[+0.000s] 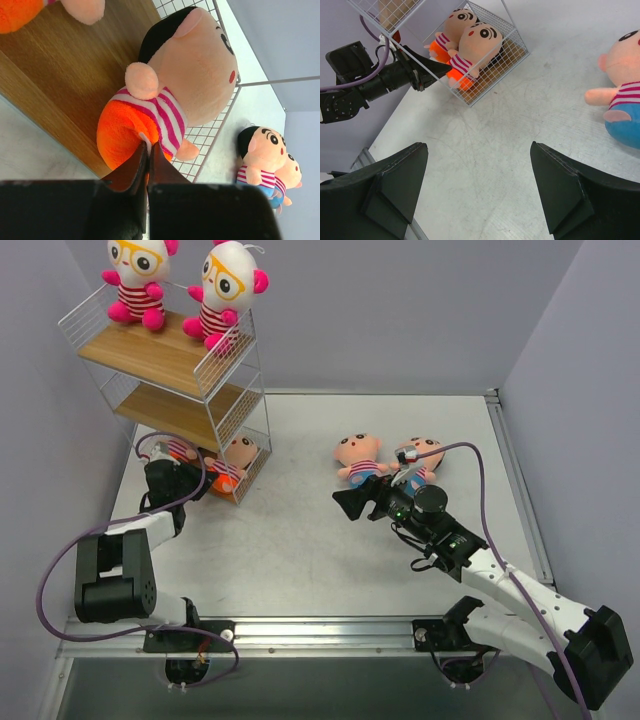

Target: Place and organize the stuffed toys onto the shelf

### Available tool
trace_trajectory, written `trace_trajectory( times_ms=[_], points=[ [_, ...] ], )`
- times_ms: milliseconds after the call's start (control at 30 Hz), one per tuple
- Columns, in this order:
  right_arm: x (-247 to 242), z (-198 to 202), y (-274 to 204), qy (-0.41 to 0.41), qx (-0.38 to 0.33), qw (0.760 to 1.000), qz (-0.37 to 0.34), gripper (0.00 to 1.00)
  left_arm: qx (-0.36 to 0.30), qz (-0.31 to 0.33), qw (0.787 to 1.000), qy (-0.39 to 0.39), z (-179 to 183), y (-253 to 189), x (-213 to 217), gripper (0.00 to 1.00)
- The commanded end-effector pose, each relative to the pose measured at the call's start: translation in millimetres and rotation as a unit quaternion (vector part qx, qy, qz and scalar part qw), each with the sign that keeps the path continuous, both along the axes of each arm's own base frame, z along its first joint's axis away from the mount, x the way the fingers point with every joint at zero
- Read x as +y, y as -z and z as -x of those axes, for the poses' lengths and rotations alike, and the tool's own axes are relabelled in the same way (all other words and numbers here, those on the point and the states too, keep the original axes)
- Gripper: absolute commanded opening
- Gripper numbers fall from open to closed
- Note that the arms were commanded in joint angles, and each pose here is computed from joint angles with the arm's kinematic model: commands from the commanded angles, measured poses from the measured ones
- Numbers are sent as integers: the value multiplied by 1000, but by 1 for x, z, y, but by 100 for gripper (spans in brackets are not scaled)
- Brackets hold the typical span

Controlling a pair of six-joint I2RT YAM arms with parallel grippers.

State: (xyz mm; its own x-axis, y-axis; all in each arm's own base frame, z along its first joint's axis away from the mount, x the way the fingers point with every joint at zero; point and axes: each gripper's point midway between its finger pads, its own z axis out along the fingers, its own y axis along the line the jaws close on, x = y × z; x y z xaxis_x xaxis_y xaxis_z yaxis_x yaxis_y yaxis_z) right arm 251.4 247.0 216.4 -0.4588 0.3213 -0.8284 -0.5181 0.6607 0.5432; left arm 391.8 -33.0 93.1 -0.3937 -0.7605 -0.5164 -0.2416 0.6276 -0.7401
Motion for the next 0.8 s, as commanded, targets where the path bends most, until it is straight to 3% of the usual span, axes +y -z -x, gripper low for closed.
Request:
trace_trajectory(
  times_ms=[0, 267, 533, 767],
  points=[
    [1, -2, -15, -3, -29, 999, -15, 86, -43, -2, 999, 23, -15, -23, -9, 3],
    [2, -4, -15, -2, -28, 1000, -15, 86, -38, 2, 999, 33, -9, -22, -16, 9],
    [2, -4, -18, -3, -29, 999, -14, 86, -29, -16, 999, -6, -2, -29, -1, 27],
    [2, -3, -19, -3, -29, 1000, -13, 86, -18, -33, 999, -16, 2, -35, 6, 31]
  ],
)
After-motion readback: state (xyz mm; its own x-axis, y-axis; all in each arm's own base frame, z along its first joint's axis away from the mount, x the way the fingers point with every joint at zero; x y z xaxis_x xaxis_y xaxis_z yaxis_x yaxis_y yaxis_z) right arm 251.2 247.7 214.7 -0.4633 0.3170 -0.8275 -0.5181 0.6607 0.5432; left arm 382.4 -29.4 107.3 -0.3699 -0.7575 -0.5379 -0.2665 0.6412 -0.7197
